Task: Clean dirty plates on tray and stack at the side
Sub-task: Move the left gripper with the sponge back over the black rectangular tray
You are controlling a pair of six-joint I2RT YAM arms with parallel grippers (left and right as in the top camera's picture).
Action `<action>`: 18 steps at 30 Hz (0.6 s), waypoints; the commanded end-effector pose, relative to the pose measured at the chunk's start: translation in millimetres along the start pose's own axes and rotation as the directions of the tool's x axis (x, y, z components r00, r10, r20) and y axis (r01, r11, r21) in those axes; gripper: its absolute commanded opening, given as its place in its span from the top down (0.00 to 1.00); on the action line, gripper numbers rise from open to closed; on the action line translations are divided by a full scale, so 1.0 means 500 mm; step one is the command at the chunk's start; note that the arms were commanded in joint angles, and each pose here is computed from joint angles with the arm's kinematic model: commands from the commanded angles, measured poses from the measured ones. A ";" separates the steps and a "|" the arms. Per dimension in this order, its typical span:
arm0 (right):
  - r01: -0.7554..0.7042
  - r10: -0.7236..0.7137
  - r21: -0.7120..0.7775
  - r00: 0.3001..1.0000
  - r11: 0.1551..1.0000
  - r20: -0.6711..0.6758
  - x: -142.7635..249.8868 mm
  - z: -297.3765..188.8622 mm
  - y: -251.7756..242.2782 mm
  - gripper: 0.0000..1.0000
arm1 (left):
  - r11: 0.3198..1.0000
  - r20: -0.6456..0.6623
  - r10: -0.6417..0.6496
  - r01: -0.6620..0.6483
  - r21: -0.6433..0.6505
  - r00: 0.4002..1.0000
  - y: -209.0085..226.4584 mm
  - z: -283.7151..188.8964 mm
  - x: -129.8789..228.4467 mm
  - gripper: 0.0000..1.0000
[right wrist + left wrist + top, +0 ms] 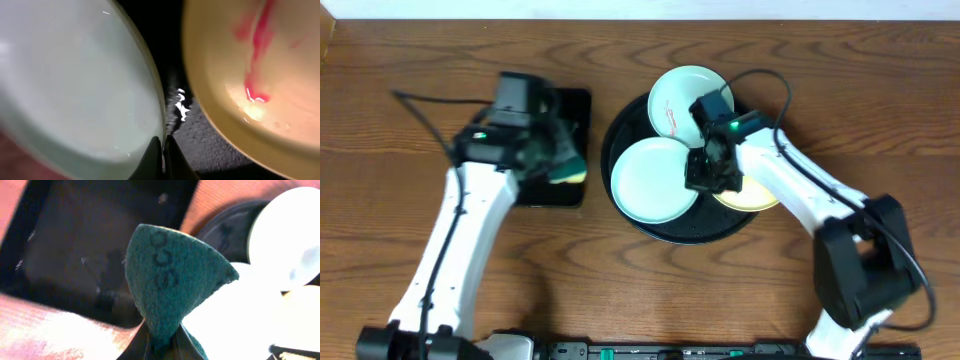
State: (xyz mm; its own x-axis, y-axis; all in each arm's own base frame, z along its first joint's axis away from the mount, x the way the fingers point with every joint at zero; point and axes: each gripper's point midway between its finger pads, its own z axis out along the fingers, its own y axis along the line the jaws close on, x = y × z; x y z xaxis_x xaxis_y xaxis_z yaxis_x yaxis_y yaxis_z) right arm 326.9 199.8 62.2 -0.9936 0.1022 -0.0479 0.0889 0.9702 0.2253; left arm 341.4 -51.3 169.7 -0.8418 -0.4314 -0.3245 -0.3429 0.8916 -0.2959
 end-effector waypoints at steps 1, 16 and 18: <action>0.109 -0.103 -0.023 0.981 0.994 0.166 -0.040 -0.102 0.041 0.98 | 0.999 -0.037 -0.042 0.043 0.032 0.998 0.033 -0.022 0.001 0.92; 0.226 -0.263 0.136 0.880 0.964 0.395 -0.070 -0.268 0.018 0.99 | 0.991 -0.084 -0.125 0.121 -0.053 0.988 0.129 -0.034 0.006 0.92; 0.197 -0.235 0.135 0.896 0.971 0.378 -0.067 -0.260 0.009 0.87 | 0.991 -0.084 -0.125 0.121 -0.053 0.988 0.129 -0.034 0.006 0.93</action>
State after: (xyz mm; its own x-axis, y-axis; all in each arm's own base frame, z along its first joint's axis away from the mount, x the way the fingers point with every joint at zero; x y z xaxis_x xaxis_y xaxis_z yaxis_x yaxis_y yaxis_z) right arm 350.8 172.5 182.3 -0.8967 -0.0500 -0.4398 -0.1036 0.9897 0.0988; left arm 309.9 8.4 161.9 -0.8175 -0.5395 -0.2014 -0.4818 0.8324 -0.2739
